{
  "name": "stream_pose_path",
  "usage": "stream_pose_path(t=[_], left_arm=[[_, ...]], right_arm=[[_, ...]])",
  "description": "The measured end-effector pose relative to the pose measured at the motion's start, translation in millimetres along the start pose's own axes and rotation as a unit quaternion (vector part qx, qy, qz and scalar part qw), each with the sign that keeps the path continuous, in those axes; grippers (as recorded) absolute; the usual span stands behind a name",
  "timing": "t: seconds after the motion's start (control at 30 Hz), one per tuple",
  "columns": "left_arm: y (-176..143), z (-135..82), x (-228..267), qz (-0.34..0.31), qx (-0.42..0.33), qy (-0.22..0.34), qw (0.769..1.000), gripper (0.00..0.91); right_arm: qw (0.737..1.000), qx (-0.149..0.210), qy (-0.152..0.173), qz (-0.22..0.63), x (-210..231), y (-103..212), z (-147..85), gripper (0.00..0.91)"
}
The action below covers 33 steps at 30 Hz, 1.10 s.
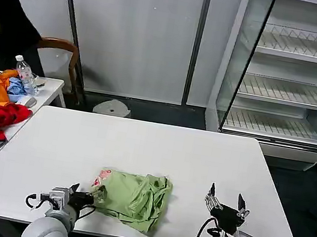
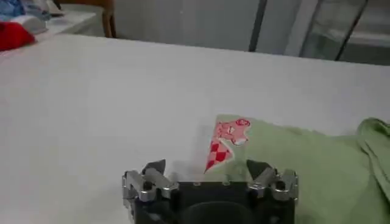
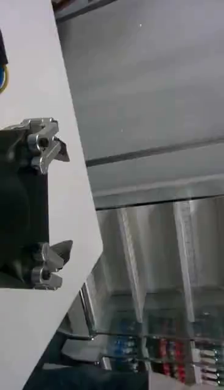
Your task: Fold and organize the clothes.
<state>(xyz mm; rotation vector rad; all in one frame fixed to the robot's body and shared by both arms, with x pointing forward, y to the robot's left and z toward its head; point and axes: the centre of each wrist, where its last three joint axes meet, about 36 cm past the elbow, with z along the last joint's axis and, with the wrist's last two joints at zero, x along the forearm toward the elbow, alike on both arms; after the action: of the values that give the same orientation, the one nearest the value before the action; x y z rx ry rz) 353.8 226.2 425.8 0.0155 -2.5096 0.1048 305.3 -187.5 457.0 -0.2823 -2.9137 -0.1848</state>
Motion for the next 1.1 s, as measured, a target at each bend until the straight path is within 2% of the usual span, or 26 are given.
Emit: stream_pose_path(t=[0.57, 0.6, 0.63, 0.67, 0.7, 0.73, 1.1], left_arm=[[-8, 2, -10, 0.023, 0.012, 0.017, 1.0, 0.907], [-9, 2, -11, 0.025, 0.012, 0.017, 0.999, 0.877], [-10, 2, -11, 0.026, 0.013, 0.017, 0.999, 0.776], [-10, 2, -12, 0.027, 0.013, 0.018, 0.999, 0.333], [-10, 2, -13, 0.028, 0.013, 0.017, 0.999, 0.121], [-10, 2, -13, 0.029, 0.013, 0.017, 0.999, 0.01], [-11, 5, -14, 0.033, 0.016, 0.017, 0.999, 0.02]], right_arm=[[1.0, 0.0, 0.003, 0.003, 1, -1, 3, 0.907], [1.0, 0.0, 0.003, 0.004, 1, -2, 3, 0.907], [1.0, 0.0, 0.003, 0.004, 1, -2, 4, 0.907], [1.0, 0.0, 0.004, 0.004, 1, -2, 4, 0.907], [1.0, 0.0, 0.004, 0.005, 1, -2, 4, 0.907], [1.0, 0.0, 0.004, 0.005, 2, -3, 5, 0.907], [1.0, -0.002, 0.003, 0.006, 2, -3, 5, 0.907]])
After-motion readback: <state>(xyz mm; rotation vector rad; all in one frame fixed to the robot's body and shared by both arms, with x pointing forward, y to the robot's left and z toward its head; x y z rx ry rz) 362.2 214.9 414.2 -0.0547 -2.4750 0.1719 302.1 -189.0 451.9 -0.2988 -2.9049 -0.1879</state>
